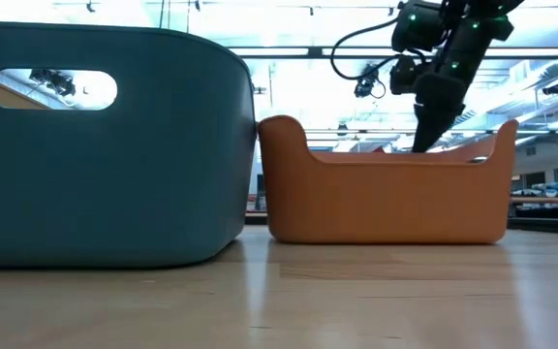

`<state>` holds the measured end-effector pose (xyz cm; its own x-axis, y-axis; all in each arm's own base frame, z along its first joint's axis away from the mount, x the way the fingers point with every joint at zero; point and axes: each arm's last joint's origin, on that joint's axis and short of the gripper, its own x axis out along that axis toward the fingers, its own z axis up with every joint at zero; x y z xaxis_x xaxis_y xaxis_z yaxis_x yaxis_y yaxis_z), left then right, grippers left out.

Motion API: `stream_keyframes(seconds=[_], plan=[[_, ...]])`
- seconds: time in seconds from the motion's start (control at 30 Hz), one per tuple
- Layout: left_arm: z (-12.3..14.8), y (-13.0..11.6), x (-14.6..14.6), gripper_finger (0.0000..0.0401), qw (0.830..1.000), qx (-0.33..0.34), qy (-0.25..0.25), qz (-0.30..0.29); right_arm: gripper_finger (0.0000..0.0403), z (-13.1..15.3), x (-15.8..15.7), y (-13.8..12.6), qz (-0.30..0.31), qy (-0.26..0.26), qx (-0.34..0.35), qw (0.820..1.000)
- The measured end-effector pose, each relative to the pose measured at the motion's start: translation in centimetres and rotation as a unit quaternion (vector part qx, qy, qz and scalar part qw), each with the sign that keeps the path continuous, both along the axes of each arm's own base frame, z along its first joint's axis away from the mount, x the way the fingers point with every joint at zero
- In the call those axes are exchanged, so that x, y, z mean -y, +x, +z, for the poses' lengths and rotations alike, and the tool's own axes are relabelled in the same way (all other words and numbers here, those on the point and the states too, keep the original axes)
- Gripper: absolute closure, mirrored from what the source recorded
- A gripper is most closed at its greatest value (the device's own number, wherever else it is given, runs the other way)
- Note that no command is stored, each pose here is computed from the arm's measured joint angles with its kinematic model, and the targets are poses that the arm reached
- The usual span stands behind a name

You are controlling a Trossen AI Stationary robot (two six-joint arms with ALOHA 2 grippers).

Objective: Sort candy
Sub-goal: Adjust the colored bins

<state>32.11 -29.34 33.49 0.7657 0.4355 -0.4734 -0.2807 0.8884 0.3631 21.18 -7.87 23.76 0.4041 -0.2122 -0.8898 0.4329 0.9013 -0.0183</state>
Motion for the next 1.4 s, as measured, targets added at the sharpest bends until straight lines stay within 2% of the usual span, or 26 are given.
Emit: stream_keyframes(seconds=[0.4,0.6,1.03,1.4], plan=[[0.0,-0.1,0.1,0.04,1.0,0.005,-0.009,0.004,0.0403,1.2,-2.9,-2.9,0.015,0.05,-0.043,0.998],[0.0,-0.1,0.1,0.04,1.0,0.005,-0.009,0.004,0.0403,1.3,-5.0,-2.7,0.05,0.098,-0.033,0.993],[0.0,-0.1,0.1,0.04,1.0,0.004,-0.01,0.003,0.0403,1.2,-9.4,-2.8,0.071,0.133,-0.054,0.987],[-0.2,-0.1,0.2,0.04,0.999,-0.017,-0.031,-0.009,0.0403,1.3,-14.2,-3.7,0.096,0.172,-0.064,0.978]])
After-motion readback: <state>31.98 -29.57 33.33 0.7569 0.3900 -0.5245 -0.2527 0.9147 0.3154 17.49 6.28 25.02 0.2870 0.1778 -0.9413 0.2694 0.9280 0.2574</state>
